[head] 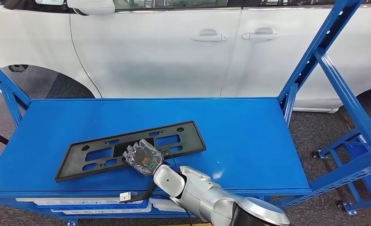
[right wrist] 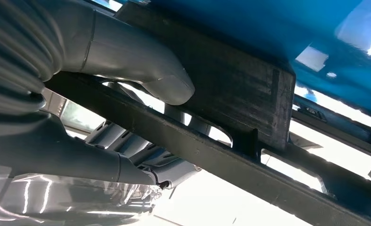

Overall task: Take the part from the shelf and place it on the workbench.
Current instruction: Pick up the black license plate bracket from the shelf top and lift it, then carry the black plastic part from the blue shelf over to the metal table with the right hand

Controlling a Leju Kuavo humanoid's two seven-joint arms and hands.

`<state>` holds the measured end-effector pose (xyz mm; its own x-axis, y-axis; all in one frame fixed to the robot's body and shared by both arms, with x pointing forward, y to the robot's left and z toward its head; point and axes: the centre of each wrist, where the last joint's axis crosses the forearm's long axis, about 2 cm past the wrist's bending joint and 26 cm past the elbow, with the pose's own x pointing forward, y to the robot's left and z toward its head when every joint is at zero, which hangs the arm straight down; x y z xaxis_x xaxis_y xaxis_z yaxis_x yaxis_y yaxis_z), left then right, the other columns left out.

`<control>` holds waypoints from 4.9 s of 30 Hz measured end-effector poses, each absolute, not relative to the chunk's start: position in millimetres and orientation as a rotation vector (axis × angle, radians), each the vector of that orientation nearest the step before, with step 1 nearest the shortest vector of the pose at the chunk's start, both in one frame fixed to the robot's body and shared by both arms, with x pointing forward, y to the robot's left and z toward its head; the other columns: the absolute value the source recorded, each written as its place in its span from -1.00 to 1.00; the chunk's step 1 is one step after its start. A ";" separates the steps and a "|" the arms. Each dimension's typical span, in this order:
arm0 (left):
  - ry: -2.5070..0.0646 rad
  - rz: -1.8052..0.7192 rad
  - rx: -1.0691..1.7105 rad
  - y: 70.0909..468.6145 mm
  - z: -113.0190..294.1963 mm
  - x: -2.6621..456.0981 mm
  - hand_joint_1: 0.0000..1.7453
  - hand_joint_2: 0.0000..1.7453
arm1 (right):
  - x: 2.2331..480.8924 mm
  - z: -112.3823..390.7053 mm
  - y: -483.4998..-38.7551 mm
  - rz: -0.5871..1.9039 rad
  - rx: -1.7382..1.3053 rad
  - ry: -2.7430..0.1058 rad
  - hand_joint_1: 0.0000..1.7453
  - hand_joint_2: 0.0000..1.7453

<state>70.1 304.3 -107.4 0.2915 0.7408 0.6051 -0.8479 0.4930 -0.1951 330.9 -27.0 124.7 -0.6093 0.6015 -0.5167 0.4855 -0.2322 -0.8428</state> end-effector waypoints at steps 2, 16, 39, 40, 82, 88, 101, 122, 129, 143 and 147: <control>-0.699 1.063 0.172 303.8 -107.3 70.5 -1.00 -1.00 | 332.0 126.0 -27.1 1.976 -1.339 -1.893 1.00 1.00; -0.697 1.066 0.165 303.0 -107.9 67.1 -1.00 -1.00 | 347.8 157.1 -41.3 1.381 -0.764 -2.207 1.00 1.00; -0.718 1.073 0.306 303.7 -109.7 55.4 -1.00 -1.00 | 264.5 290.3 -156.4 0.348 1.243 -2.632 1.00 1.00; -0.712 1.075 0.299 304.0 -109.6 55.5 -1.00 -1.00 | 261.4 290.2 -155.5 0.370 1.299 -2.615 1.00 1.00; -0.688 1.097 0.189 311.8 -107.1 70.4 -1.00 -1.00 | 248.0 275.8 -169.6 0.600 1.187 -2.547 1.00 1.00; -0.710 1.086 0.173 309.5 -107.1 71.1 -1.00 -1.00 | 246.8 272.5 -172.6 0.639 1.095 -2.567 1.00 1.00; -0.513 1.097 0.221 309.3 -110.0 52.3 -1.00 -1.00 | 252.8 271.4 -186.2 0.678 1.059 -2.529 1.00 1.00; -0.541 1.120 0.246 311.9 -109.6 54.5 -1.00 -1.00 | 300.9 306.3 -235.7 0.671 1.045 -2.475 1.00 1.00; -0.542 1.119 0.252 312.9 -109.7 53.5 -1.00 -1.00 | 302.8 307.6 -242.8 0.689 1.033 -2.476 1.00 1.00; -0.531 1.118 0.273 312.2 -110.2 49.5 -1.00 -1.00 | 299.5 292.6 -244.3 0.719 1.069 -2.493 1.00 1.00; -0.537 1.122 0.276 307.1 -110.8 46.1 -1.00 -1.00 | 278.0 257.4 -240.6 0.835 1.049 -2.449 1.00 1.00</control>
